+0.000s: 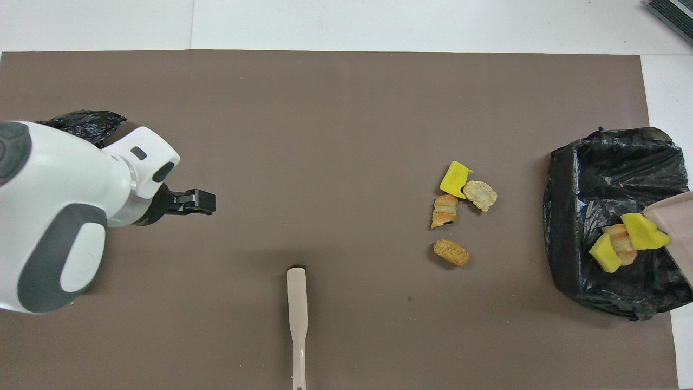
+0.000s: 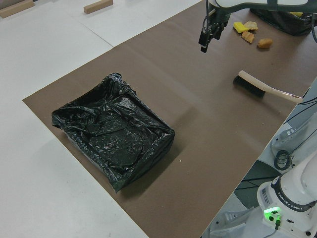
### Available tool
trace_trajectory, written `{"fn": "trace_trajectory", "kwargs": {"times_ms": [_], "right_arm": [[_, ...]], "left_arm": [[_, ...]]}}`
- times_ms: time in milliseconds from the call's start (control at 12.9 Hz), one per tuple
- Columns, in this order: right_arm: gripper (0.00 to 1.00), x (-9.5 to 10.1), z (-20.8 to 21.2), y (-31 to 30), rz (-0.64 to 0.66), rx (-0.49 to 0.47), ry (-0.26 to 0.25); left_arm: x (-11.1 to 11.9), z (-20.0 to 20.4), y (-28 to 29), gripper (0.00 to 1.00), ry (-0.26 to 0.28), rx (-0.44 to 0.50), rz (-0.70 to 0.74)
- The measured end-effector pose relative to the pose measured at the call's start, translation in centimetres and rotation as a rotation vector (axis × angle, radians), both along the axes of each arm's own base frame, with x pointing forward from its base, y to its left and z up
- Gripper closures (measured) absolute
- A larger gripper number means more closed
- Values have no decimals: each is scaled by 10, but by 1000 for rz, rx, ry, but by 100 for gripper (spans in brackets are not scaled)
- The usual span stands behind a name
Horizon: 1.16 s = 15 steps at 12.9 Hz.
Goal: Sweep and dump trash in bin
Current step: 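Tip the dustpan into the black bag while the left gripper withdraws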
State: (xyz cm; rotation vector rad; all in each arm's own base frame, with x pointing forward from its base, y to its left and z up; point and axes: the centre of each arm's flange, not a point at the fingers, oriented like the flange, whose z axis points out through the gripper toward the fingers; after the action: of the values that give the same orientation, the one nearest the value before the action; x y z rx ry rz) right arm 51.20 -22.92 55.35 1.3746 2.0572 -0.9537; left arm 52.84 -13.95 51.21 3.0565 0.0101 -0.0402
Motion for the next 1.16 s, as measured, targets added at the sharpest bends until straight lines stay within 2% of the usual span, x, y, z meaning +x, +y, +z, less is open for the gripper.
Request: {"fn": "trace_trajectory", "kwargs": {"times_ms": [233, 466, 699, 932, 1165], "right_arm": [[68, -5, 7, 11, 12, -5, 2], [68, -31, 43, 43, -79, -4, 0], [68, -51, 64, 85, -144, 63, -28], [68, -48, 54, 114, -210, 185, -105], [68, -40, 44, 171, -325, 315, -252]], "left_arm": [[25, 35, 39, 0, 27, 0, -19], [29, 71, 65, 0, 43, 27, -87], [28, 76, 83, 0, 51, 33, -107], [28, 75, 83, 0, 55, 33, -111], [28, 75, 83, 0, 55, 33, -112]]}}
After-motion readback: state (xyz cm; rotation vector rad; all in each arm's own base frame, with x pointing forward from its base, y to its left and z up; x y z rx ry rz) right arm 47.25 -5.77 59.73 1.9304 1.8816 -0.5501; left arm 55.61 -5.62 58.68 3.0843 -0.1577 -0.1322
